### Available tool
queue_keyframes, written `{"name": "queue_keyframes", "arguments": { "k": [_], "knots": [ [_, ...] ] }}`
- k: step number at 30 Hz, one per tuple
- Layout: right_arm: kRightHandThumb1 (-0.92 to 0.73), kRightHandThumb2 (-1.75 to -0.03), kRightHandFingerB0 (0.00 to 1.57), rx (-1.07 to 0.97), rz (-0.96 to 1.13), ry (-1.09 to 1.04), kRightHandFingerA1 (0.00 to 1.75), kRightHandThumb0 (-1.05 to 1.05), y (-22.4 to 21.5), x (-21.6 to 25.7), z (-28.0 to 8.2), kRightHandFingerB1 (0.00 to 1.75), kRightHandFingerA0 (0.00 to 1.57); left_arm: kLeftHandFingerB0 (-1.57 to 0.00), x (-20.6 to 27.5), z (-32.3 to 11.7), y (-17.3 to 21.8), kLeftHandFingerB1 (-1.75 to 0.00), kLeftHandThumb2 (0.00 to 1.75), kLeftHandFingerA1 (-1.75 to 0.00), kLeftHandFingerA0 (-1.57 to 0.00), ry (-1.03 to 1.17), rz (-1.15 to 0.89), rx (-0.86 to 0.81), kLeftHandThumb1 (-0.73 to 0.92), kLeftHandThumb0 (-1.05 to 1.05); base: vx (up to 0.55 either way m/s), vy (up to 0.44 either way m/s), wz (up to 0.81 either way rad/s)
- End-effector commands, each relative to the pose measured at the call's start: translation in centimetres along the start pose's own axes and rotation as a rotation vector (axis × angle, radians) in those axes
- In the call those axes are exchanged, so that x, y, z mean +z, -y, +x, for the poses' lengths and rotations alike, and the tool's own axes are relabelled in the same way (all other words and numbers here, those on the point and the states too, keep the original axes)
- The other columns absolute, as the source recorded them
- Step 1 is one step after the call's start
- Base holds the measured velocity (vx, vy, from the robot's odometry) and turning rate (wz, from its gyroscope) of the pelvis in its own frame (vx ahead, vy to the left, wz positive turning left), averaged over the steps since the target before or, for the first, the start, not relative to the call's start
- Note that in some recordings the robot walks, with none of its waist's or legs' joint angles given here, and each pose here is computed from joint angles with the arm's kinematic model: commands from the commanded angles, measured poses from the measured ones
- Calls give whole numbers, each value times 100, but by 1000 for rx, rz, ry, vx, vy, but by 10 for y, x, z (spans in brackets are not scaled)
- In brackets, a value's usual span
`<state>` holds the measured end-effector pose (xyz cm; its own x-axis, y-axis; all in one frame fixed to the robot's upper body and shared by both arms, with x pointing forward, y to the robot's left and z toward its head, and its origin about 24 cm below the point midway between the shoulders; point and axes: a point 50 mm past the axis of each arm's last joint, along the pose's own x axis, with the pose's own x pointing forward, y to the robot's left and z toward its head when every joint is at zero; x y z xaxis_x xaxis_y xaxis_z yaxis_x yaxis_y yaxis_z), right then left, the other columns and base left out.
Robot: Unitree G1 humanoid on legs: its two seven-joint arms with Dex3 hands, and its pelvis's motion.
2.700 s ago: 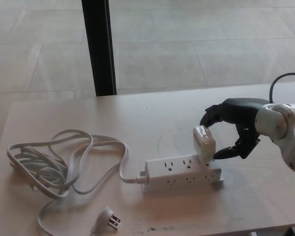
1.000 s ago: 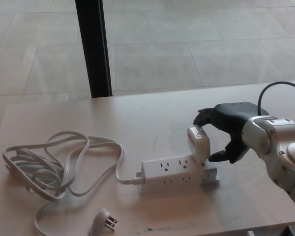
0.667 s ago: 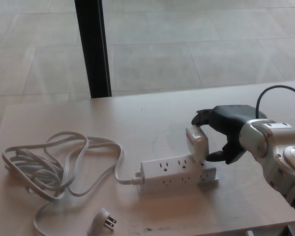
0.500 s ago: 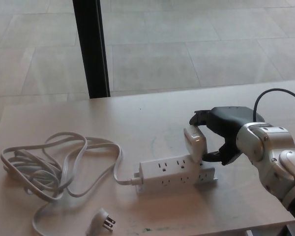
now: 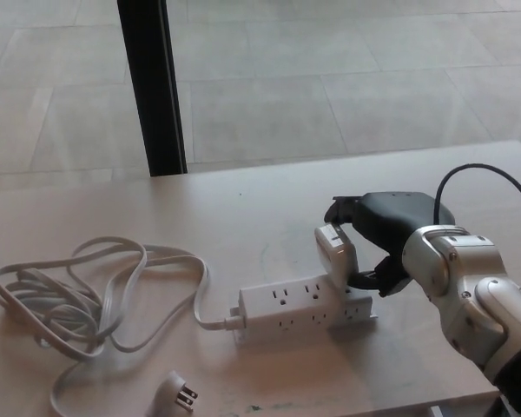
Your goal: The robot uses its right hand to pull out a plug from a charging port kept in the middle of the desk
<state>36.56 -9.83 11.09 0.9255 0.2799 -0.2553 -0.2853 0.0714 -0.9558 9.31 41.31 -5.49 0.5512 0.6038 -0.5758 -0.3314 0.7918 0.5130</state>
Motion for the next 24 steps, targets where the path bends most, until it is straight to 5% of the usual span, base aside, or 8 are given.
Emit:
{"name": "queue_keyframes", "arguments": {
  "k": [1, 5, 8, 12, 16, 24],
  "knots": [
    [-65, -67, 81, 147, -29, 54, 169, -29, -40, 15, -2, 72, 86, -69, 1, -1, -8, -55, 63, -67, -76, 6, 17, 10, 77, -69, 0, 0, 0],
    [-66, -67, 79, 151, -13, 26, 172, -33, -43, 12, -3, 84, 84, -70, 1, -1, -7, -57, 64, -67, -77, 3, 29, 10, 77, -70, 0, 0, 0],
    [-69, -69, 64, 132, -16, 26, 169, -35, -44, 12, -3, 51, 88, -68, 0, -1, -7, -54, 64, -66, -76, 4, 31, 8, 79, -69, 0, 0, 0],
    [-69, -73, 61, 114, -6, 18, 168, -34, -43, 14, -2, 45, 85, -68, 1, -1, -8, -54, 64, -67, -77, 11, 45, 4, 80, -69, 0, 0, 0],
    [-68, -86, 66, 58, 42, 9, 168, -32, -42, 14, -4, 49, 83, -68, 0, -1, -7, -54, 64, -68, -78, 6, 40, 9, 80, -70, 0, 0, 0],
    [-67, -84, 65, 5, 83, 14, 167, -34, -34, 13, -2, 53, 85, -69, 1, 1, -6, -56, 64, -72, -80, -8, 19, 16, 81, -73, 0, 0, 0]
  ]
}}
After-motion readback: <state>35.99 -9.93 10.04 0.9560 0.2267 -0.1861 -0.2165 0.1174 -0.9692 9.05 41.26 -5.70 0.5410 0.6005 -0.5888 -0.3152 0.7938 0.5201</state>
